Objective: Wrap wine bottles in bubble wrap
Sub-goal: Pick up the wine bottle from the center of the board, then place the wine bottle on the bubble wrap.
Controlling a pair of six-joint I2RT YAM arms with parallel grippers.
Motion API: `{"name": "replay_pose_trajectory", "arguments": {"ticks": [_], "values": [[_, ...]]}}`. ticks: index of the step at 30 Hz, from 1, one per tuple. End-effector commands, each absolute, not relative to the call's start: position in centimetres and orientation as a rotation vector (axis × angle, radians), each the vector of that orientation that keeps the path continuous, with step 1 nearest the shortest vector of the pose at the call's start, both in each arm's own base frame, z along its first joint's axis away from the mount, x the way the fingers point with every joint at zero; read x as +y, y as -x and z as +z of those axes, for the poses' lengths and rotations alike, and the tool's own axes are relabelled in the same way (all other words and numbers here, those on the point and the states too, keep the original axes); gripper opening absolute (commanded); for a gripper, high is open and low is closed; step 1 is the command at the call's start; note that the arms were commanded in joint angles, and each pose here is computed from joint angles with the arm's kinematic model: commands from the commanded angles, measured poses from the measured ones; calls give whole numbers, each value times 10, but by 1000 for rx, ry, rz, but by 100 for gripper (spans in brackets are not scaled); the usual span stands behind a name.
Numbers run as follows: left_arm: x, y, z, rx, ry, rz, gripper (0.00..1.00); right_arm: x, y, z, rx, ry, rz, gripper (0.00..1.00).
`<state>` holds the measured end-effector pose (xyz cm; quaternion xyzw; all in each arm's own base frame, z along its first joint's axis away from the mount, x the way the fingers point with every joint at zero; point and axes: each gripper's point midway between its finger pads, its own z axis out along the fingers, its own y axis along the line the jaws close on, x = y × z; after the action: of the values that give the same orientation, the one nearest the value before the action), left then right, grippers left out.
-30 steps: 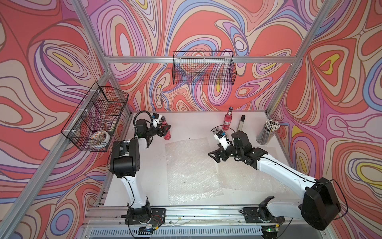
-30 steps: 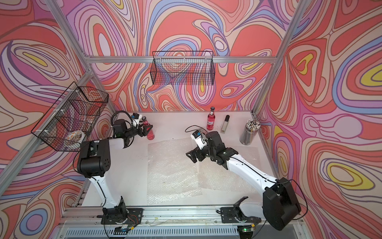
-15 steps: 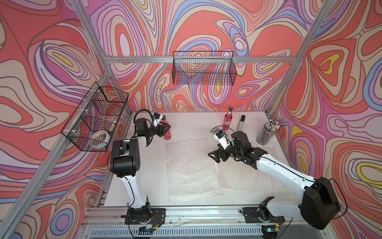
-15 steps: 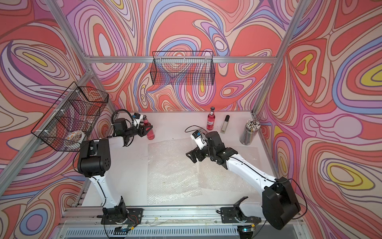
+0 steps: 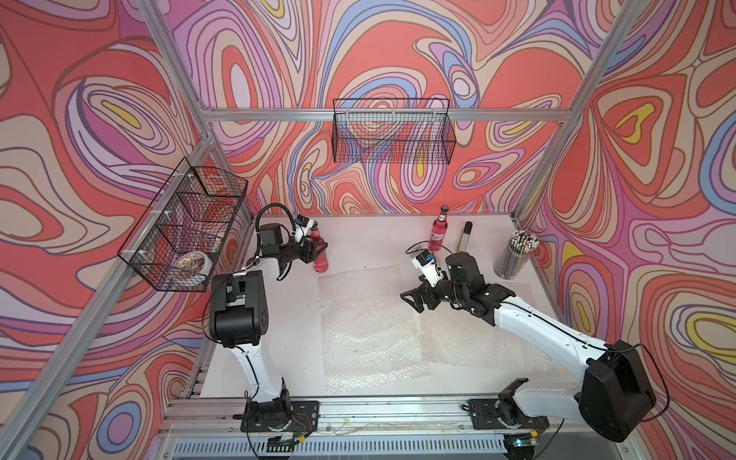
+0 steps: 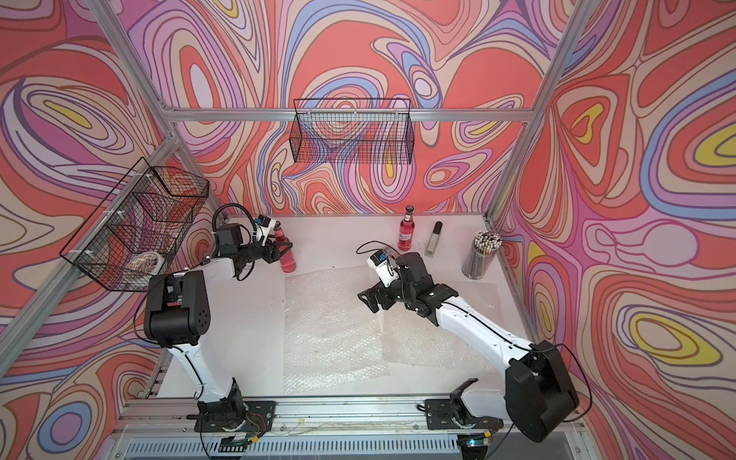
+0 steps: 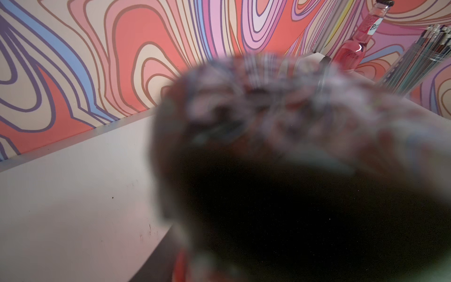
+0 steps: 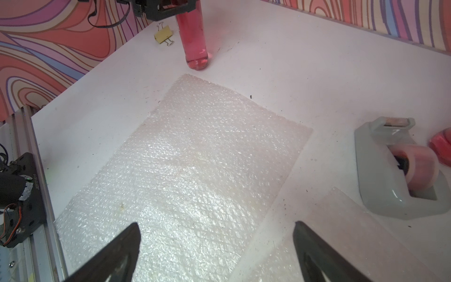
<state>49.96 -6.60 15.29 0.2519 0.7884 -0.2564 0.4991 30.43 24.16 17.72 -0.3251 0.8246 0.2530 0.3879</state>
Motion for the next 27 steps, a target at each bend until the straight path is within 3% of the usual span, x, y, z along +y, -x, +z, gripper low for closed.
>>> {"name": "replay_pose_trajectory", "arguments": {"ticks": [1, 11, 17, 27], "values": [[-70, -485, 231, 1776, -730, -540, 21, 245, -312, 188, 2060, 812, 640, 98], [-96, -366, 245, 1954, -910, -481, 20, 245, -315, 189, 2044, 802, 639, 98], [-124, -290, 226, 2052, -1131, -435, 20, 242, -310, 188, 2047, 789, 656, 98], [-158, -249, 165, 2151, -1485, -244, 20, 226, -291, 185, 2058, 744, 655, 98]]}}
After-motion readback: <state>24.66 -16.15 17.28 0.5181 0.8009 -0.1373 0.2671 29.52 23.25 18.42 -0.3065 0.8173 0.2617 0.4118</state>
